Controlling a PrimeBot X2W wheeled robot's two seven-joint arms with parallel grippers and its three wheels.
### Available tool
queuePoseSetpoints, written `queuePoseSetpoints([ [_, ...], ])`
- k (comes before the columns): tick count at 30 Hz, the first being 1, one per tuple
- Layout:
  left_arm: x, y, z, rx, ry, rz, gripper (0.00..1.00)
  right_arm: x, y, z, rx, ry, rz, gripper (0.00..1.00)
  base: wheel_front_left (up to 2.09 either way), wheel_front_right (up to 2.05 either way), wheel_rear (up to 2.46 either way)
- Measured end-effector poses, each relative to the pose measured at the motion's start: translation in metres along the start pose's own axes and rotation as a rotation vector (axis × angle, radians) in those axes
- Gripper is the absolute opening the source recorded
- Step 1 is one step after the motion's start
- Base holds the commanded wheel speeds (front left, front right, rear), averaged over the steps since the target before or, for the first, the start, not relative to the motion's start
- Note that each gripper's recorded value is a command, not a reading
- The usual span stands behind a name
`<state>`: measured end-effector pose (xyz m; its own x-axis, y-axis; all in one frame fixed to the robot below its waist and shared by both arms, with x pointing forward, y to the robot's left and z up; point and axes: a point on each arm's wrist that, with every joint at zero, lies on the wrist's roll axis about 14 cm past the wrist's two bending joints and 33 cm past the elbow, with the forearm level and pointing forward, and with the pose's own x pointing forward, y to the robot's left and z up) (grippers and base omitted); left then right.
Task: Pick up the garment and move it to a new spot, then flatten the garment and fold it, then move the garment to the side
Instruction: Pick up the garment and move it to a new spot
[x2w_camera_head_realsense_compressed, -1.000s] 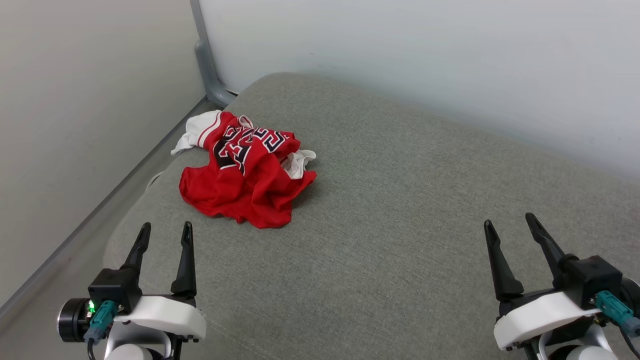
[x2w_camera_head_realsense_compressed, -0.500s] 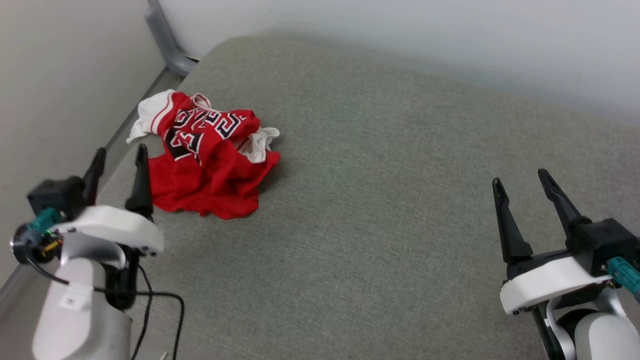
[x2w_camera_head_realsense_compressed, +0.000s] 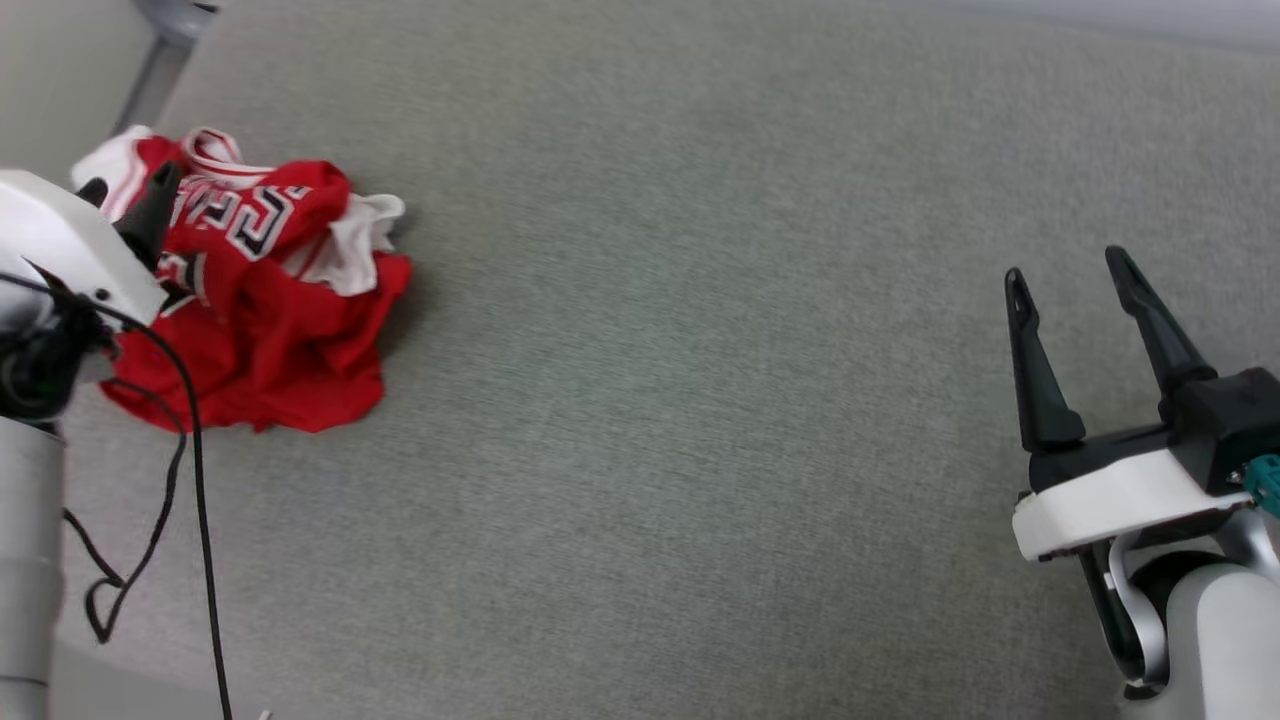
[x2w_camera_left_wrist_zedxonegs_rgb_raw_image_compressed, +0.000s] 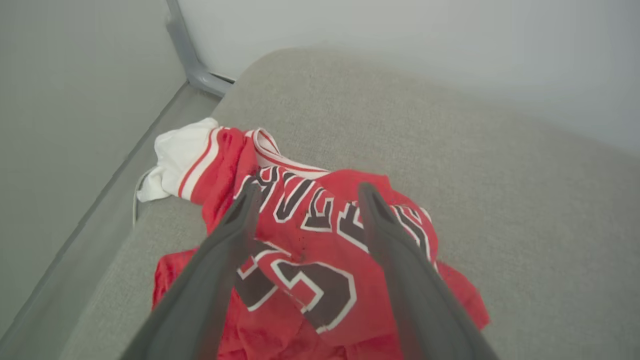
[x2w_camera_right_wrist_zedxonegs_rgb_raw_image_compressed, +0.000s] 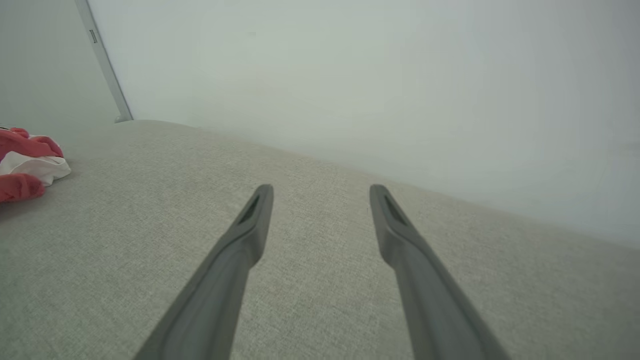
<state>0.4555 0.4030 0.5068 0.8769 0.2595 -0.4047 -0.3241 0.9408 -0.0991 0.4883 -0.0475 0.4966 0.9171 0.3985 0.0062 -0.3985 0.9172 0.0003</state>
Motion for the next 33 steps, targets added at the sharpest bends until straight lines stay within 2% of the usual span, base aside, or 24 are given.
queuePoseSetpoints([
  [7, 0.031, 0.001, -0.065, -0.027, 0.388, 0.012, 1.0, 0.004, -0.023, -0.024, 0.001, 0.043, -0.053, 1.0, 0.0, 0.0, 0.0],
  [16, 0.048, 0.002, -0.138, -0.117, 0.641, 0.063, 1.0, 0.006, -0.042, -0.051, -0.002, 0.095, -0.095, 1.0, 0.0, 0.0, 0.0],
  [17, 0.049, 0.002, -0.141, -0.132, 0.65, 0.065, 0.89, 0.005, -0.044, -0.053, -0.002, 0.099, -0.099, 1.0, 0.0, 0.0, 0.0],
  [18, 0.05, 0.002, -0.144, -0.136, 0.655, 0.068, 0.33, 0.004, -0.046, -0.054, -0.003, 0.102, -0.103, 1.0, 0.0, 0.0, 0.0],
  [19, 0.051, 0.002, -0.145, -0.138, 0.658, 0.071, 0.0, 0.004, -0.047, -0.054, -0.004, 0.104, -0.108, 1.0, 0.0, 0.0, 0.0],
  [25, 0.05, 0.0, -0.141, -0.109, 0.608, 0.071, 0.0, 0.003, -0.049, -0.046, -0.012, 0.087, -0.115, 1.0, 0.0, 0.0, 0.0],
  [29, 0.048, 0.001, -0.119, -0.048, 0.491, 0.063, 0.0, 0.002, -0.046, -0.033, -0.011, 0.059, -0.109, 1.0, 0.0, 0.0, 0.0],
  [33, 0.045, 0.006, -0.077, 0.012, 0.309, 0.058, 0.0, -0.002, -0.041, -0.014, -0.002, 0.014, -0.102, 1.0, 0.0, 0.0, 0.0],
])
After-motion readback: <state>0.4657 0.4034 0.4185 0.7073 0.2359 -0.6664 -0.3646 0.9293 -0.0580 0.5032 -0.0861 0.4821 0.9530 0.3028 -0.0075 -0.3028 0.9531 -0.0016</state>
